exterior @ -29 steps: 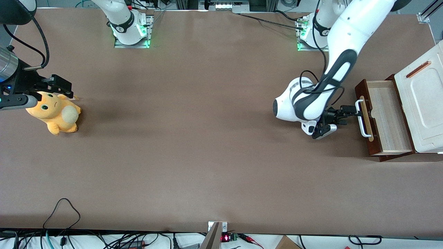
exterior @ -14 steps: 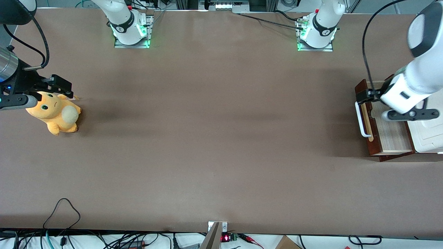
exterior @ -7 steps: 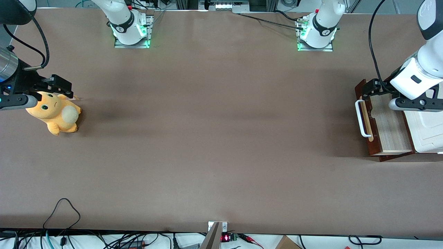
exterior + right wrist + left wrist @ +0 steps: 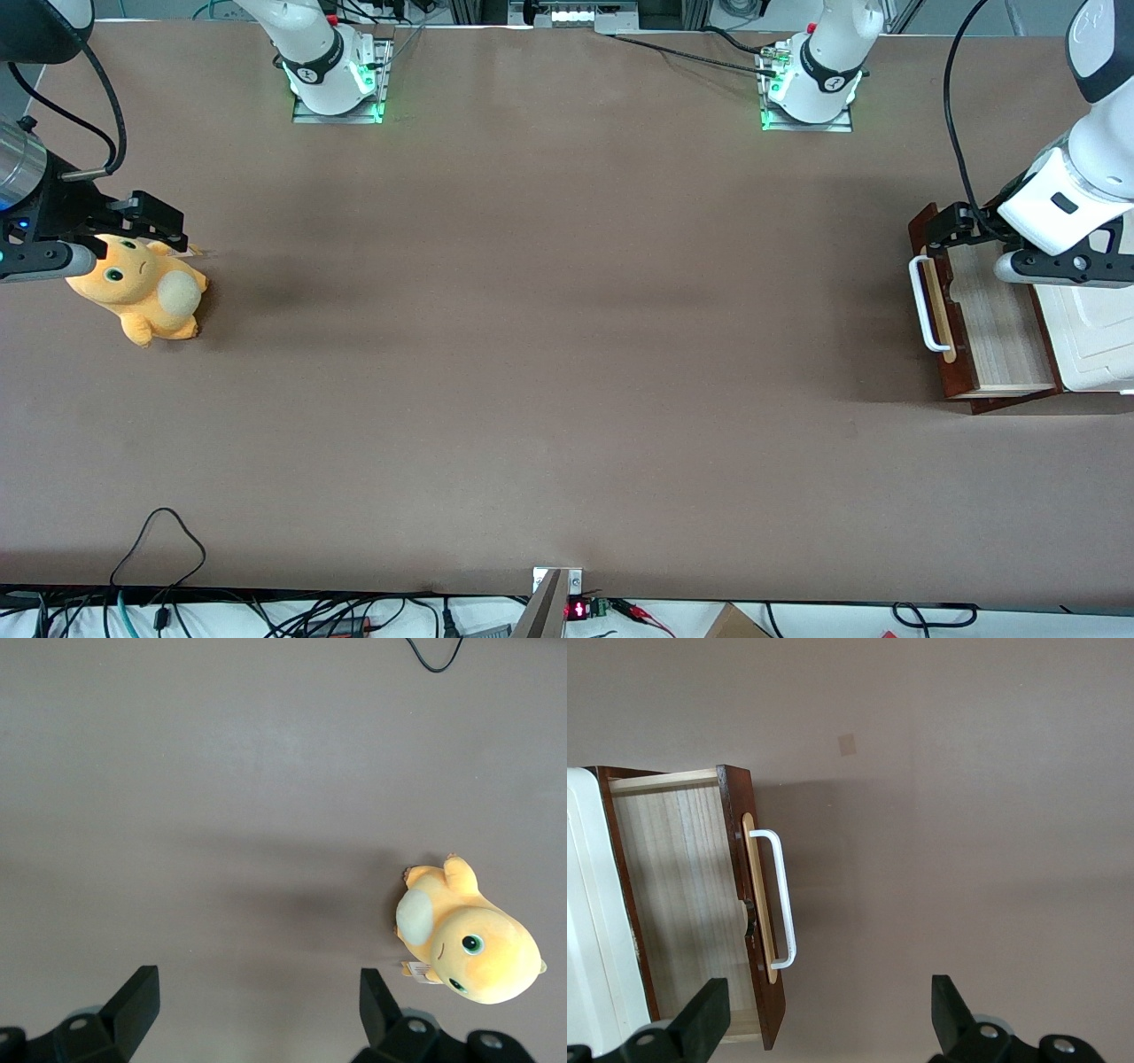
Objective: Open lower drawer with left arm only
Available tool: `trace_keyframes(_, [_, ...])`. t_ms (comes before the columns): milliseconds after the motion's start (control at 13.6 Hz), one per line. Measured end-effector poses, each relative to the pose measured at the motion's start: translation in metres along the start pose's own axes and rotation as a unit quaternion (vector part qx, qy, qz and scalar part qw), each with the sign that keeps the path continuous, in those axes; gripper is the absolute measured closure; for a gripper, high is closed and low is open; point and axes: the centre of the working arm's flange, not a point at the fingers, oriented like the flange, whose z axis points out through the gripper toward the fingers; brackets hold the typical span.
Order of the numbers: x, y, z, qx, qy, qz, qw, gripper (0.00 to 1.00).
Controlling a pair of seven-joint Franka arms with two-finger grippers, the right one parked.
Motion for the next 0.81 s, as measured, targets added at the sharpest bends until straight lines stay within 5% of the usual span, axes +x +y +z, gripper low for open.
trace_keyframes(807, [-0.0002, -0.0063, 0.0005, -0.018, 0.0, -0.009, 0.9998, 0.0])
